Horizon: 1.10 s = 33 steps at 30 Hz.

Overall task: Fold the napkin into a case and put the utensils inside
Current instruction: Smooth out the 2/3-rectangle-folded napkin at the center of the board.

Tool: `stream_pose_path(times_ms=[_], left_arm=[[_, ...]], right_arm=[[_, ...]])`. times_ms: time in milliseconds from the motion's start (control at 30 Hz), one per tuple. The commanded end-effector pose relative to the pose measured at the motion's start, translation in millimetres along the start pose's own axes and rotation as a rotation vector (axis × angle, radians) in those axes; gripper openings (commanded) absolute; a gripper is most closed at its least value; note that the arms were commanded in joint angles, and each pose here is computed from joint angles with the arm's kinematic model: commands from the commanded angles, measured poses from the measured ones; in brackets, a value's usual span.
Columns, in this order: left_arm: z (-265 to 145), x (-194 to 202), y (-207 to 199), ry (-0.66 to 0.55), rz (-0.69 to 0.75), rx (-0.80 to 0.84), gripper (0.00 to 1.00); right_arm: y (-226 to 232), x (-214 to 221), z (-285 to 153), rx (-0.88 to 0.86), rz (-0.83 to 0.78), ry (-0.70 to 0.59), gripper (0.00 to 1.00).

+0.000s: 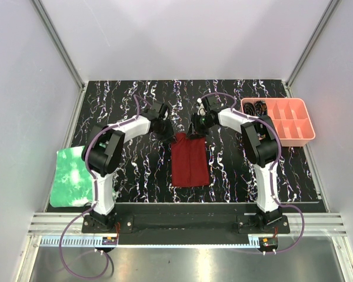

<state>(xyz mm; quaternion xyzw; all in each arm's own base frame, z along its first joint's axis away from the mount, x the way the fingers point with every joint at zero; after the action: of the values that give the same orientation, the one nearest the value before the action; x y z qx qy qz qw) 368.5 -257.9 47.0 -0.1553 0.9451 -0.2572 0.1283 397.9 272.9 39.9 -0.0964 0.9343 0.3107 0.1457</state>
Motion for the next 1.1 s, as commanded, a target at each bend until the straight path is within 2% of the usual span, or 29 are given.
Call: stream_pose_path(times_ms=[0, 67, 167, 200, 267, 400, 467, 500, 567, 800, 1067], left_arm=[[-43, -13, -36, -0.086, 0.049, 0.101, 0.24], [-52, -8, -40, -0.084, 0.053, 0.122, 0.25], [-55, 14, -41, -0.046, 0.055, 0.154, 0.25], [-51, 29, -35, -0.022, 0.064, 0.147, 0.25], [-55, 44, -34, -0.009, 0.073, 0.158, 0.24], [-55, 87, -18, 0.057, 0.078, 0.166, 0.21], [-57, 107, -10, 0.083, 0.088, 0.154, 0.2], [-58, 112, -7, 0.087, 0.087, 0.153, 0.2], [-59, 128, 3, 0.106, 0.091, 0.14, 0.2], [-46, 156, 38, 0.157, 0.079, 0.076, 0.18], [-78, 161, 11, 0.149, 0.086, 0.186, 0.2]], right_arm=[[25, -11, -43, -0.031, -0.041, -0.063, 0.44], [35, -4, -55, -0.046, -0.042, -0.067, 0.49], [46, 23, -59, -0.058, -0.04, -0.041, 0.5], [48, 45, -52, -0.053, -0.041, 0.001, 0.51], [58, 57, -54, -0.065, -0.047, -0.006, 0.51], [88, 111, -43, -0.135, -0.069, 0.058, 0.43], [99, 120, -44, -0.164, -0.066, 0.043, 0.39], [95, 136, -42, -0.16, -0.053, 0.07, 0.33], [91, 154, -42, -0.156, -0.042, 0.085, 0.29], [66, 175, -41, -0.081, -0.034, 0.097, 0.22], [90, 165, -62, -0.14, -0.034, 0.066, 0.22]])
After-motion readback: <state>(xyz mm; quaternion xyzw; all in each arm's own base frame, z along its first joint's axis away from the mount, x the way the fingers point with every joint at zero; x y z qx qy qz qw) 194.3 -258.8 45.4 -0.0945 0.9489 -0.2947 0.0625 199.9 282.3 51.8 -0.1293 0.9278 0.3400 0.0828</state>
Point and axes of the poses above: each gripper's point midway between its finger pads, its own z axis out along the fingers, its own y axis along the line the jaws close on, x = y × z, the point moved 2 cm from there along -z, back along the fingers, and after that the axes turned 9 degrees about -z, right-handed, at the moved point
